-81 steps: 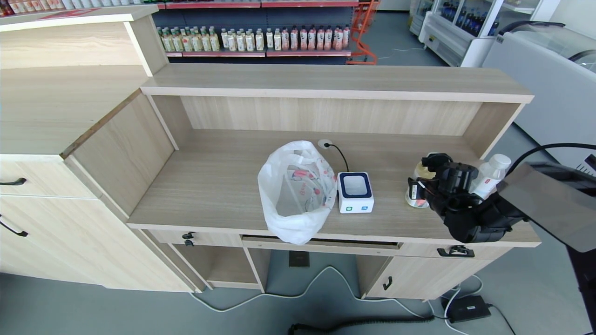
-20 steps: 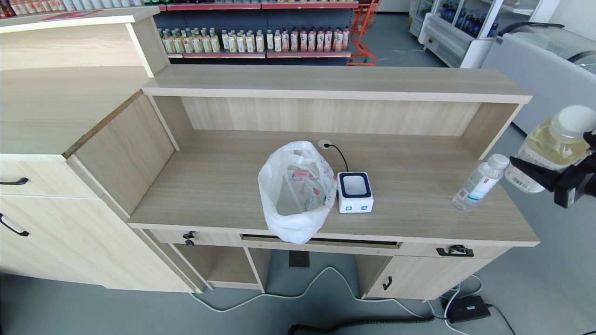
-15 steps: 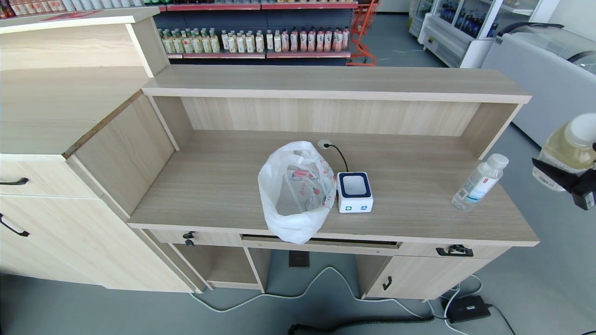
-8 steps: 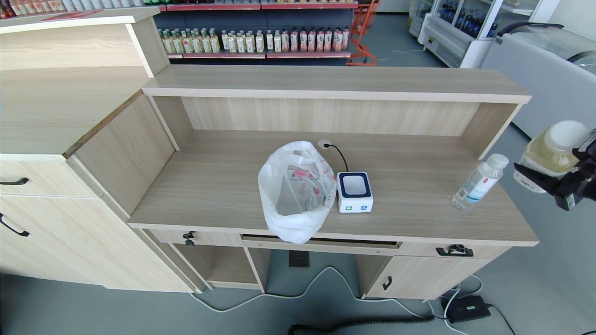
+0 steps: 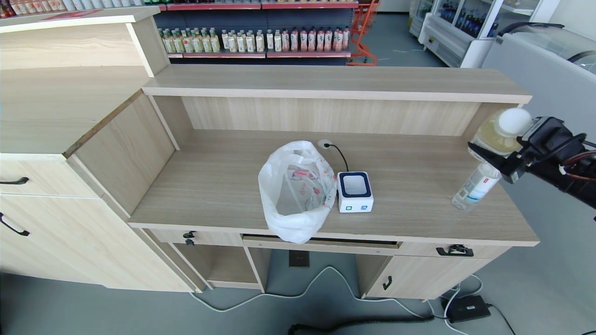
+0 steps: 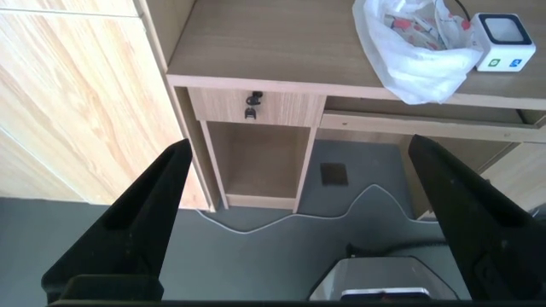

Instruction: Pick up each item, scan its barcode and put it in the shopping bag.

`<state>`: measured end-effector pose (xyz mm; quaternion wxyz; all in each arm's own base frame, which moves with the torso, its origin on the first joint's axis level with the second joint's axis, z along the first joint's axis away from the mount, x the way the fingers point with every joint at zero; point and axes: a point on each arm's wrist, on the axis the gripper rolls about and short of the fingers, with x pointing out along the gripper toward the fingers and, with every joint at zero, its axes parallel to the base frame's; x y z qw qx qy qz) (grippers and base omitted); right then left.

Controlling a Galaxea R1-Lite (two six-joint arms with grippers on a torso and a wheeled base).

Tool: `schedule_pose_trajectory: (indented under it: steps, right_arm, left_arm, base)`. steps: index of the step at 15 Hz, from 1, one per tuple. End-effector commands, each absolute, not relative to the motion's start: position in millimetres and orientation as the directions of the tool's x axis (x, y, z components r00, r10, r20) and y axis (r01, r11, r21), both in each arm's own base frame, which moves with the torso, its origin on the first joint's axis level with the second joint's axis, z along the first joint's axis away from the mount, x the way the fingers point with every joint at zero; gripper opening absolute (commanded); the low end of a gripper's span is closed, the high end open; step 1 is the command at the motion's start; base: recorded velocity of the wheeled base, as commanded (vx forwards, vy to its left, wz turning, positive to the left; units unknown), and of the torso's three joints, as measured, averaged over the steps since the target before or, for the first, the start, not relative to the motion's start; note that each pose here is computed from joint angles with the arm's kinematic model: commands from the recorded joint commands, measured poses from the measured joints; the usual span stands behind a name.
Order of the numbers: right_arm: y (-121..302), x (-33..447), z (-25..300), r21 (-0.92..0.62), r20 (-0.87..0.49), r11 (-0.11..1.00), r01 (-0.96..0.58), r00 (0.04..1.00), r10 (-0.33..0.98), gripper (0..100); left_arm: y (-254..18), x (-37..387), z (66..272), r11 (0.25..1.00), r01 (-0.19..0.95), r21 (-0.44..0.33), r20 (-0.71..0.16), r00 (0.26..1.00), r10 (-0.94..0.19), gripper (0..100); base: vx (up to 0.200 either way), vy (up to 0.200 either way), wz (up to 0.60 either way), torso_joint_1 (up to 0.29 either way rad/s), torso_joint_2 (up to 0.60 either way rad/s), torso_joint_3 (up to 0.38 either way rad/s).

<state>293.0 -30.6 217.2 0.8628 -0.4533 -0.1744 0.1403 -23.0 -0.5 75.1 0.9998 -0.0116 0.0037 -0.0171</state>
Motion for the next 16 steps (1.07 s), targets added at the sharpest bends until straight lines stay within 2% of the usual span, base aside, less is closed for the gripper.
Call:
schedule_pose_trajectory:
  steps: [1, 5, 10, 16]
  right_arm:
    - [-23, 311, 210, -0.829, 0.16, 0.547, -0.114, 0.89, 0.428, 0]
    - [-5, 329, 216, -0.834, 0.19, 0.54, -0.114, 0.859, 0.475, 0]
    - [12, 355, 203, -0.832, 0.173, 0.532, -0.159, 0.836, 0.521, 0]
    - [28, 382, 180, -0.813, 0.154, 0.535, -0.227, 0.803, 0.575, 0]
  left_arm:
    - [-1, -23, 76, 0.999, 0.035, -0.023, -0.005, 0.999, -0.035, 100]
    - [0, -23, 75, 0.999, 0.032, -0.023, -0.003, 0.999, -0.032, 100]
    - [0, -23, 75, 0.999, 0.032, -0.023, -0.003, 0.999, -0.032, 100]
    - [0, -23, 75, 0.999, 0.031, -0.023, -0.003, 1.0, -0.031, 100]
  base:
    - [0.0, 0.0, 0.0, 0.0, 0.0, 0.0]
    - [0.0, 0.0, 0.0, 0.0, 0.0, 0.0]
    - [0.0, 0.2, 0.0, 0.005, 0.0, -0.002]
    - [0.0, 0.0, 0.0, 0.0, 0.0, 0.0]
